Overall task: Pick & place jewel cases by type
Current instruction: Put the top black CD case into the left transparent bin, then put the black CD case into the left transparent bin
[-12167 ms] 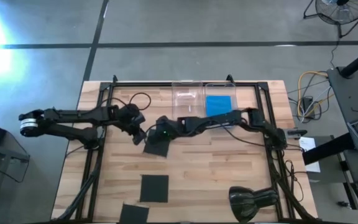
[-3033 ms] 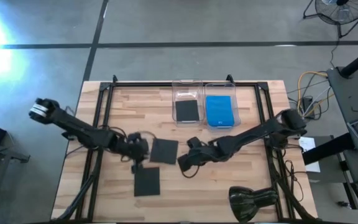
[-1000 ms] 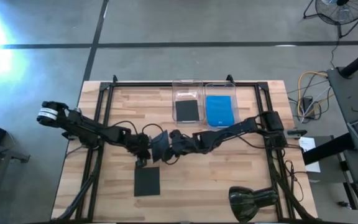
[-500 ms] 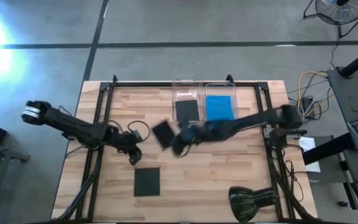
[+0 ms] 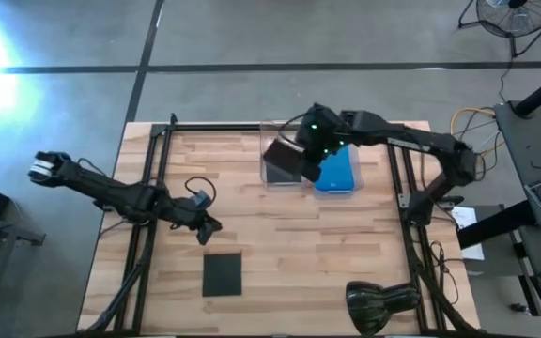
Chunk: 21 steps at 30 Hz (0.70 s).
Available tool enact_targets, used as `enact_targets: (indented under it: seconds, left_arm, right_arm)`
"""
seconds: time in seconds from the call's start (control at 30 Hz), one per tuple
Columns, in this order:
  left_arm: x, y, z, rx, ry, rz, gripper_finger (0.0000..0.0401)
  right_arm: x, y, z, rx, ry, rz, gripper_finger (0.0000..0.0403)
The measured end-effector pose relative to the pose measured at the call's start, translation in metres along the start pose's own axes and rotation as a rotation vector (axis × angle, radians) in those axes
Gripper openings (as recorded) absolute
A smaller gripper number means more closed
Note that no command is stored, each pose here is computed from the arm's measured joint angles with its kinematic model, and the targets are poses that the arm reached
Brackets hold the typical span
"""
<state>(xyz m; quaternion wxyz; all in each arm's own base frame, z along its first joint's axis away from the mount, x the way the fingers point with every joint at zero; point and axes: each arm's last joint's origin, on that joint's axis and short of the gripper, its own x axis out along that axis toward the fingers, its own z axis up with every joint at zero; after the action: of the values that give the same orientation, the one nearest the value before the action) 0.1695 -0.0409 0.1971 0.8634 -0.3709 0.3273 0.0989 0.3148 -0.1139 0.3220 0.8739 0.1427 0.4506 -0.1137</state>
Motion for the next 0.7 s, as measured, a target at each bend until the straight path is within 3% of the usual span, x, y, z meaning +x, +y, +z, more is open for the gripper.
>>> enact_targets:
  seconds: [0.1,0.23,0.4,0.5,0.63,0.7]
  left_arm:
    - [0.005,0.000,-0.001,-0.021,0.008,0.011,0.0067]
    - [0.010,0.000,-0.002,-0.041,0.020,0.027,0.0067]
    - [0.011,-0.001,-0.003,-0.052,0.026,0.025,0.0067]
    - [0.011,-0.002,-0.004,-0.057,0.030,0.021,0.0067]
    - [0.010,-0.005,-0.008,-0.058,0.041,0.006,0.0067]
    - [0.010,-0.006,-0.010,-0.051,0.052,-0.002,0.0067]
  right_arm:
    - [0.017,-0.015,0.003,0.038,0.086,0.121,0.0013]
    - [0.036,-0.029,0.010,0.070,0.174,0.081,0.0020]
    - [0.054,-0.033,0.026,0.034,0.193,0.044,0.0077]
    - [0.059,-0.039,0.037,0.013,0.184,-0.110,0.0125]
    - [0.046,-0.044,0.050,0.019,0.166,-0.533,0.0175]
    - [0.031,-0.039,0.060,-0.002,0.091,-0.642,0.0188]
